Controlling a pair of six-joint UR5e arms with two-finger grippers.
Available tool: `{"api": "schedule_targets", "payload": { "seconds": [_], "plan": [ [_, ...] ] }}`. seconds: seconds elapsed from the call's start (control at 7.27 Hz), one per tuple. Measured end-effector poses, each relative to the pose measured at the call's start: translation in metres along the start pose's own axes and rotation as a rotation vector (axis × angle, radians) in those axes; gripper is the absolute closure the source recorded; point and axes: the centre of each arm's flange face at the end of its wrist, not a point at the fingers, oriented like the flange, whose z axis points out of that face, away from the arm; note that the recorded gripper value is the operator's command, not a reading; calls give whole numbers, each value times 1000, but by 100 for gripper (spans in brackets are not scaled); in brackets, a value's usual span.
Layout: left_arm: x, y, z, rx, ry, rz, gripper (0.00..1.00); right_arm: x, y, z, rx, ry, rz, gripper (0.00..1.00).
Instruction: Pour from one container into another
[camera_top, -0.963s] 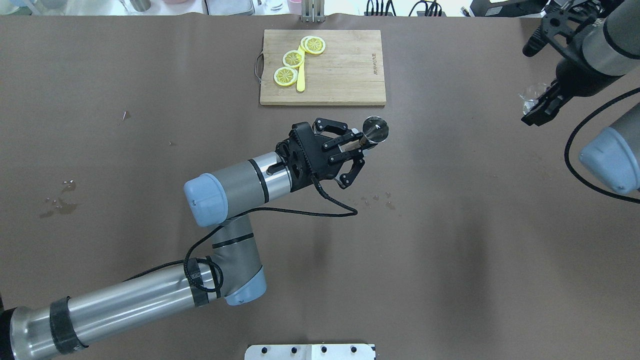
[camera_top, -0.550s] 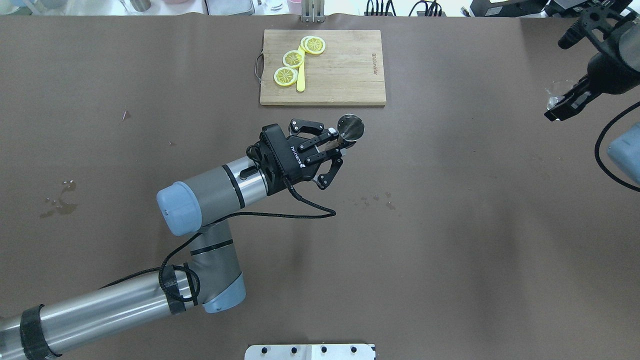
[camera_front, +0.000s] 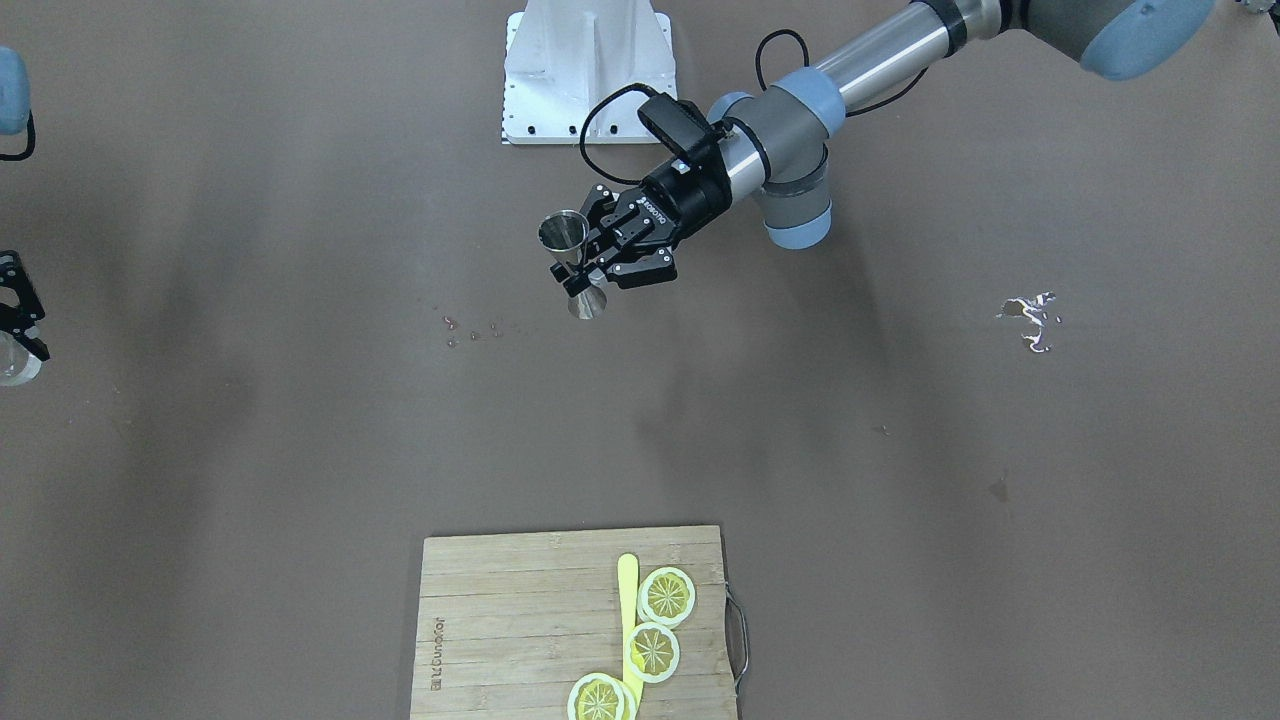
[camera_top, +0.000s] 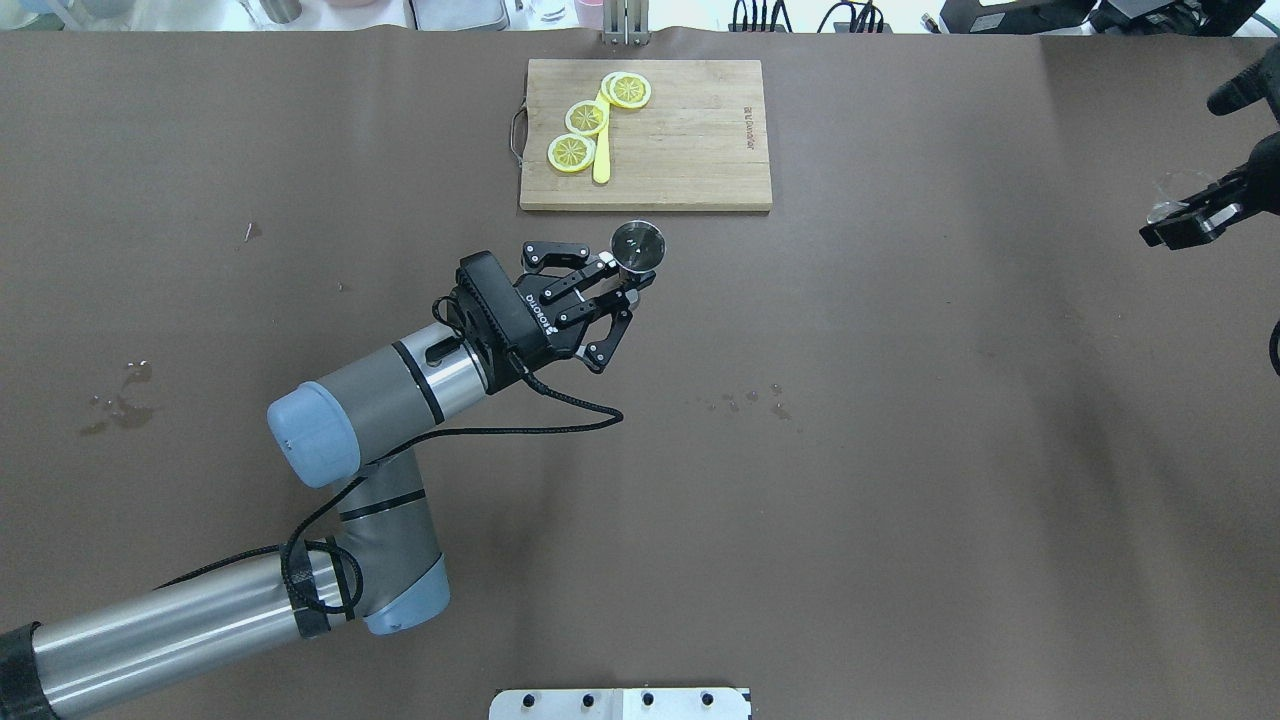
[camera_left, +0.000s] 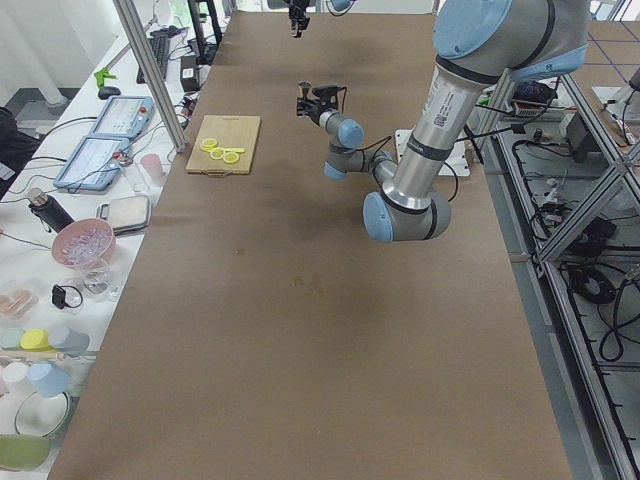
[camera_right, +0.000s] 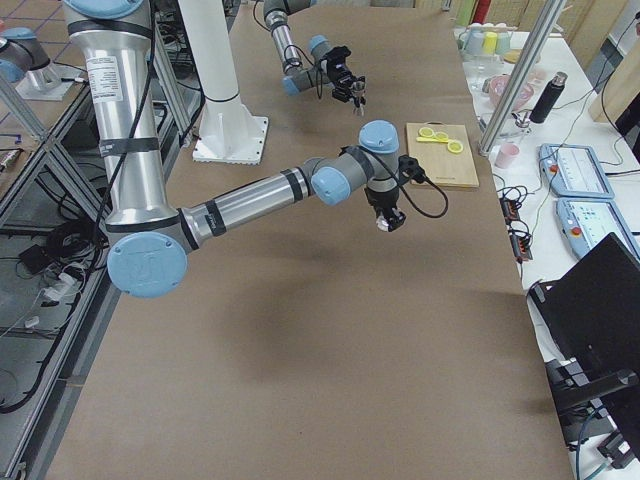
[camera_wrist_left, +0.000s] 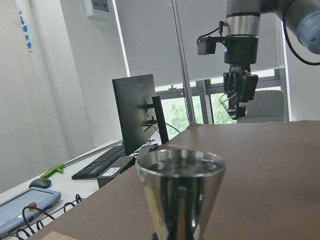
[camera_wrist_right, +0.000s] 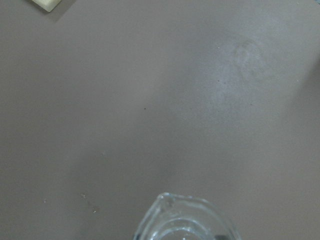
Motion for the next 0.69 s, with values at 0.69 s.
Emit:
{"api": "schedule_targets", "payload": {
  "seconds": [0.69],
  "plan": [
    [-11,0,-38,42,-189,-98,100,70,90,52,216,-19,72,100]
  ]
}}
